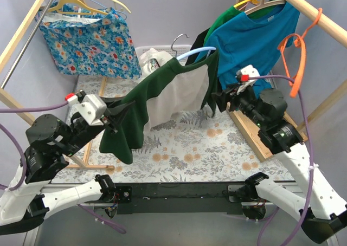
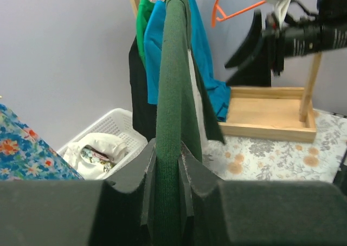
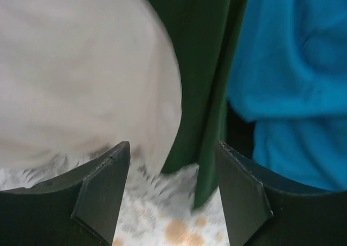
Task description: Remove the t-shirt from the hanger
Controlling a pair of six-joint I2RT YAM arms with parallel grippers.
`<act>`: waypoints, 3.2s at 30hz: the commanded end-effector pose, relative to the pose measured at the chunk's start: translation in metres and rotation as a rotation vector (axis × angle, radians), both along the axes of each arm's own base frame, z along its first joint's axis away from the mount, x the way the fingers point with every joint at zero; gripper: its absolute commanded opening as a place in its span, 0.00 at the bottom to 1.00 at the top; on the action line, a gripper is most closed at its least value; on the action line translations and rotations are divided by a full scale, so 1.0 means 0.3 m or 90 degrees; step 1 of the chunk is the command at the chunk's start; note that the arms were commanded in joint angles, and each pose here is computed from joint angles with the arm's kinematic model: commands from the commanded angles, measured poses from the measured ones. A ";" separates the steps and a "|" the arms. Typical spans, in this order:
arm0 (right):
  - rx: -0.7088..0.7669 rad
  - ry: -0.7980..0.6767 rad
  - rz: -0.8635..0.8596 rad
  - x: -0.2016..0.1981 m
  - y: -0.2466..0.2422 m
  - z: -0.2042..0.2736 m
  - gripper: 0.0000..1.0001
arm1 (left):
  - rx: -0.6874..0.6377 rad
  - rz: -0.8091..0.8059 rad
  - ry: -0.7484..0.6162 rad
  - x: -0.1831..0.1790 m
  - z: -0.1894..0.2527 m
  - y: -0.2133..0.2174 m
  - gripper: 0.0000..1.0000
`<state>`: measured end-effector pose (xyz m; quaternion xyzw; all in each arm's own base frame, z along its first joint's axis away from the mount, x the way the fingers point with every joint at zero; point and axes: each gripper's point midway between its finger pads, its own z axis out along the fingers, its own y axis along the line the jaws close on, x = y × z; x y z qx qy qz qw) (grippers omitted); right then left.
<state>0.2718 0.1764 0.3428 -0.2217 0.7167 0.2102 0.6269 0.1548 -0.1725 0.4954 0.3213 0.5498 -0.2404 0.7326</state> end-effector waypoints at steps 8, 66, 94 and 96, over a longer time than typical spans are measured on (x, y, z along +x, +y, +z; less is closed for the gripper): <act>-0.060 -0.396 0.205 -0.169 0.078 0.494 0.72 | -0.019 -0.149 -0.004 -0.194 0.027 0.038 0.00; -0.134 -0.189 0.480 -0.278 0.344 0.125 0.01 | -0.199 0.059 0.205 0.225 -0.055 -0.263 0.74; -0.123 -0.229 0.486 -0.330 0.320 0.155 0.01 | -0.155 -0.125 0.339 0.200 -0.192 -0.334 0.28; -0.125 -0.226 0.483 -0.326 0.319 0.150 0.01 | -0.154 -0.133 0.339 0.206 -0.192 -0.337 0.28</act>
